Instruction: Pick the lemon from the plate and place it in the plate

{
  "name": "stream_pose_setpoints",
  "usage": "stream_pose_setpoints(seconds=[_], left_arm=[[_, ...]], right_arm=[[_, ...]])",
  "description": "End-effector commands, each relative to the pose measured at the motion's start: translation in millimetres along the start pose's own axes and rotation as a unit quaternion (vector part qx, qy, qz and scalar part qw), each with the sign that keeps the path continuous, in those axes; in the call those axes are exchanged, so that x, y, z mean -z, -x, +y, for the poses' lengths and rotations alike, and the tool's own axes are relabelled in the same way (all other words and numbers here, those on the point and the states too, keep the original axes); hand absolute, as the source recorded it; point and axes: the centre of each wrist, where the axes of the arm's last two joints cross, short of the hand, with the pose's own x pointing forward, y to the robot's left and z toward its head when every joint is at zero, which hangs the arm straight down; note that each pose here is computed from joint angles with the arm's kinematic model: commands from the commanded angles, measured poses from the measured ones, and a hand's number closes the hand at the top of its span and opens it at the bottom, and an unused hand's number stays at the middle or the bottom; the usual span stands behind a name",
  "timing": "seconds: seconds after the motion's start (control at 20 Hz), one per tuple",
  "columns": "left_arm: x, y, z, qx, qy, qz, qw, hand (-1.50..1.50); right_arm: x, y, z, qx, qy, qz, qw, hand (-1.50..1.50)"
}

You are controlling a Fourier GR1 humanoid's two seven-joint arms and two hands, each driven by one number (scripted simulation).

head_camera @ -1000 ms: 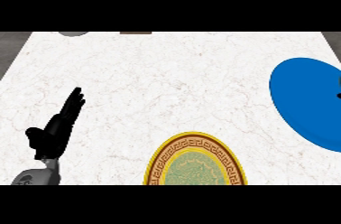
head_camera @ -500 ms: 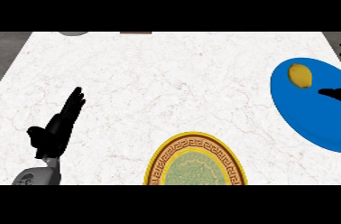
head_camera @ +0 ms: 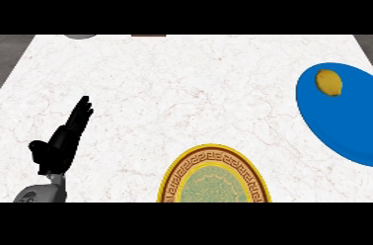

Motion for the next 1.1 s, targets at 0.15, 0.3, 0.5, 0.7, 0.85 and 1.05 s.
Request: stream_pose_setpoints(seconds=[0.15, 0.3, 0.5, 0.7, 0.85, 1.05], left_arm=[[3, -3, -3, 0.000, 0.010, -0.003, 0.9999, 0.00], [5, 1, 3, -0.003, 0.003, -0.004, 1.0000, 0.00], [0, 0, 12, -0.006, 0.009, 0.001, 0.9999, 0.00], [-3, 2, 1, -0.002, 0.013, -0.005, 0.9999, 0.00], [3, -10, 14, 0.000, 0.004, 0.006, 1.0000, 0.00], [-1, 1, -9, -0.012, 0.008, -0.005, 0.9999, 0.00]], right_arm=[[-51, 18, -88, 0.066, 0.027, -0.008, 0.997, -1.50], [-64, 12, -113, 0.066, 0.008, -0.017, 0.998, -1.50], [-85, 24, -124, 0.058, -0.017, -0.036, 0.998, -1.50], [-98, 30, -130, 0.046, -0.022, -0.030, 0.998, -1.50], [-105, 36, -129, 0.039, -0.029, -0.036, 0.998, -1.50], [-112, 42, -128, 0.017, -0.025, -0.030, 0.999, -1.50]])
